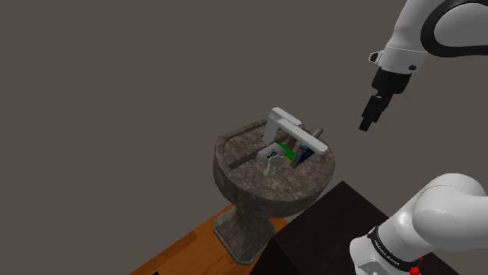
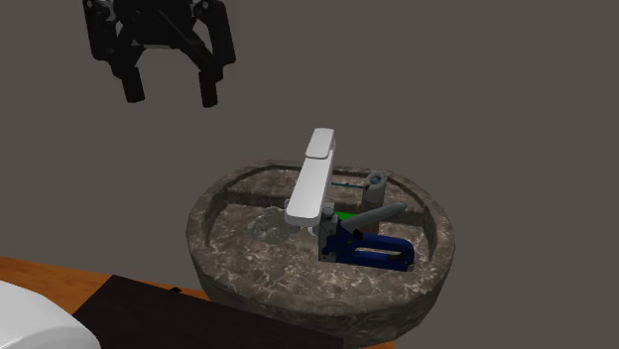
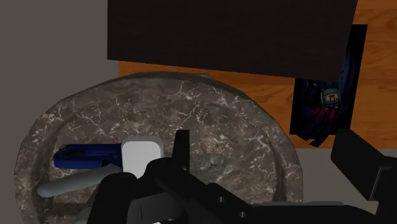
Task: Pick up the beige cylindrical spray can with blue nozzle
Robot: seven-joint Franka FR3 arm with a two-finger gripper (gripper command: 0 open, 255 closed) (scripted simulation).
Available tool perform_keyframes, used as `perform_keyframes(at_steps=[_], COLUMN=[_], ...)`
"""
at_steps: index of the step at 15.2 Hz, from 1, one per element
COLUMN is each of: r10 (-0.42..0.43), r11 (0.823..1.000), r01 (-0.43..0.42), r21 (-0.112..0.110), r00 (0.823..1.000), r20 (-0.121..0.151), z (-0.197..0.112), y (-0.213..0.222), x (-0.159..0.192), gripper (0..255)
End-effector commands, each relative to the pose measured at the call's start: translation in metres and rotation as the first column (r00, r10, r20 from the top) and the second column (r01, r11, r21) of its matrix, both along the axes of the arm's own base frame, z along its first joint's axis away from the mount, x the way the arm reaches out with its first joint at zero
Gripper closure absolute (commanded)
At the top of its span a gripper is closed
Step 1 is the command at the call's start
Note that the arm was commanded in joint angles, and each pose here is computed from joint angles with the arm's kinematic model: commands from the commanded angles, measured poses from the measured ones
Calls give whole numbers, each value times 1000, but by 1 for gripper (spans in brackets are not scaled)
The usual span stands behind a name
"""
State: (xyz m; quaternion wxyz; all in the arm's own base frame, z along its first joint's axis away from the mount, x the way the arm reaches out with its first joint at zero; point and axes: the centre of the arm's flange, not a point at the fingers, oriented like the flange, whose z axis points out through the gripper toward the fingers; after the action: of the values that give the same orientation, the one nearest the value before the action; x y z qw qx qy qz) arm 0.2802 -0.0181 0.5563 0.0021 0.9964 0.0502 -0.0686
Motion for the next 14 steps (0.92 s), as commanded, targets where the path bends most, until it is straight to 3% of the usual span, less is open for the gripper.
perform_keyframes(at_steps=[1,14], r10=[0,-32], r11=[1000,999], r01=[0,33], r21=[0,-6], r00=[1000,989], r20=[0,147], z=[0,-106], y=[0,-79], x=[0,84], gripper=[0,0])
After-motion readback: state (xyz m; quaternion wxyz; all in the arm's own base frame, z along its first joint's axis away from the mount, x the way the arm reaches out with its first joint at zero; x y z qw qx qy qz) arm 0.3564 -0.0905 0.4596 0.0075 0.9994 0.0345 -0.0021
